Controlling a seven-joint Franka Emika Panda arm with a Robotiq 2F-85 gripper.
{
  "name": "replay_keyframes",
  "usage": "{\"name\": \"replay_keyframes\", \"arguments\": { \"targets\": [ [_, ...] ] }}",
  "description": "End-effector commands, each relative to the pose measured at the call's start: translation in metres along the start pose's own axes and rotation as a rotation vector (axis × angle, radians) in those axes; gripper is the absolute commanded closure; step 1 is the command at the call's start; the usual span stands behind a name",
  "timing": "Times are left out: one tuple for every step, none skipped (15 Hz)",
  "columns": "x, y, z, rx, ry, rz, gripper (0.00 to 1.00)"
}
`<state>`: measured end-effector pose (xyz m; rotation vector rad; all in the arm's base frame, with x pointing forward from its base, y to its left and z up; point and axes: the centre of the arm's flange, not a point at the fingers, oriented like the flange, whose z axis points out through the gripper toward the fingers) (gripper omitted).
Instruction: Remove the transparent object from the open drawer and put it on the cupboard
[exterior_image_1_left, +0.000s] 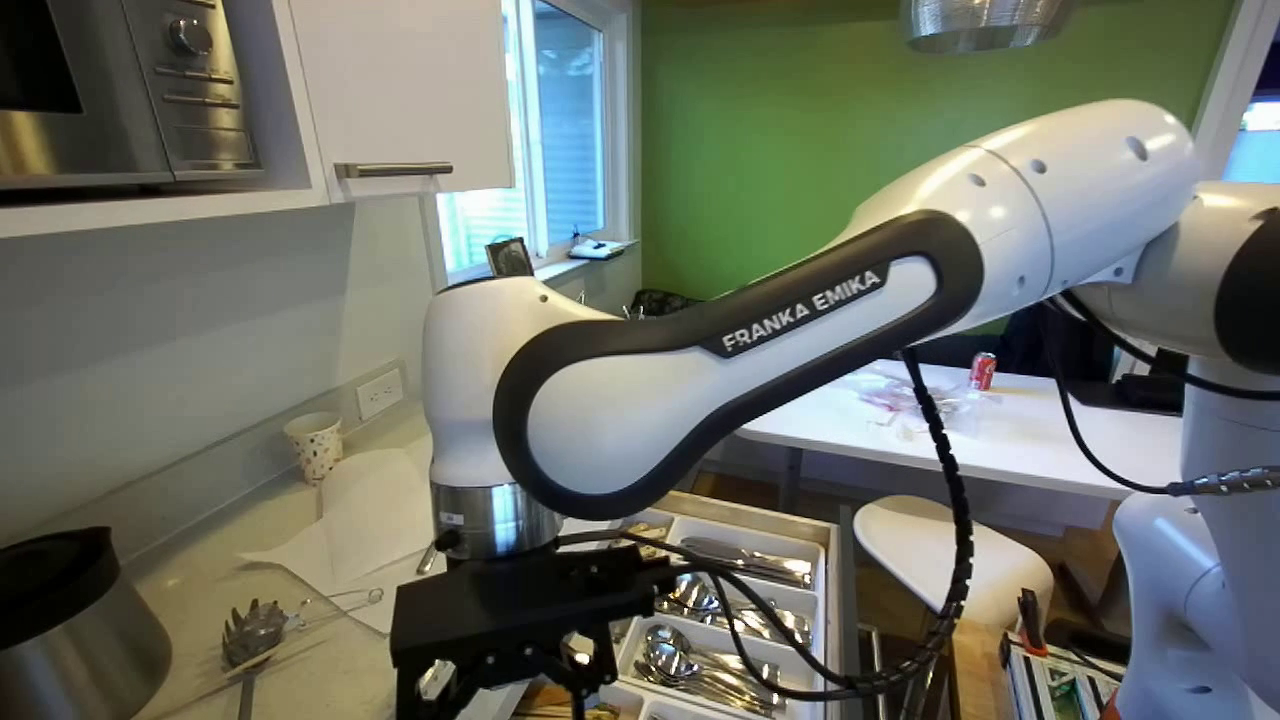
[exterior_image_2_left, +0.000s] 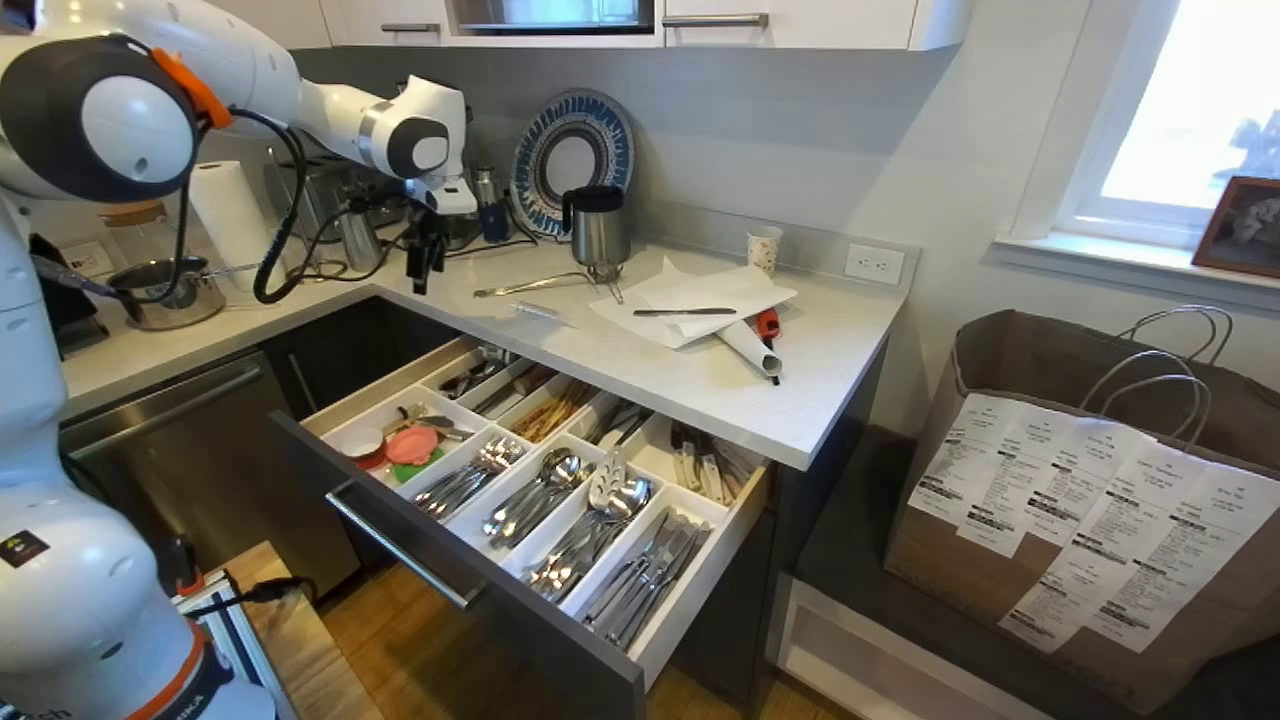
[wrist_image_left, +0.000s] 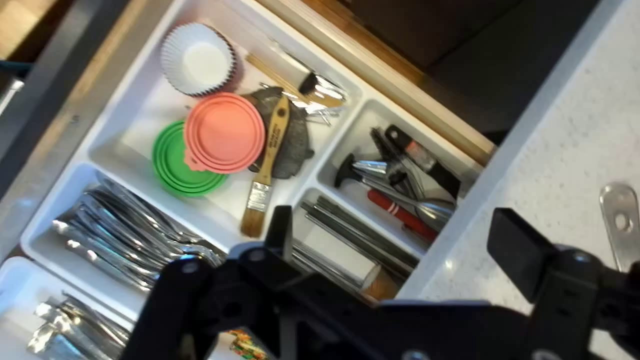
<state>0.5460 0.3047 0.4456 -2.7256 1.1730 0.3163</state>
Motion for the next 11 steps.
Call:
{"name": "replay_keyframes", "arguments": {
  "targets": [
    [-0.037,0.029,-0.015,-0.123,0.003,-0.165,0.0],
    [-0.043,0.036,-0.019,-0.155,0.004,-0.209,0.0],
    [-0.049,0.043,-0.023,-0.187,0.007,-0.255,0.0],
    [-0.052,0.05,-0.026,-0.217,0.007,-0.301,0.0],
    [-0.053,0.057,-0.029,-0.246,0.01,-0.346,0.0],
    [-0.051,0.064,-0.032,-0.272,0.019,-0.392,0.0],
    [-0.052,0.04,-0.029,-0.225,-0.008,-0.312,0.0],
    [-0.053,0.041,-0.033,-0.228,-0.005,-0.323,0.0],
    [-0.053,0.041,-0.034,-0.224,-0.004,-0.322,0.0],
    [-0.053,0.041,-0.034,-0.224,-0.004,-0.322,0.0],
    [-0.052,0.04,-0.033,-0.226,-0.005,-0.322,0.0]
  ]
}}
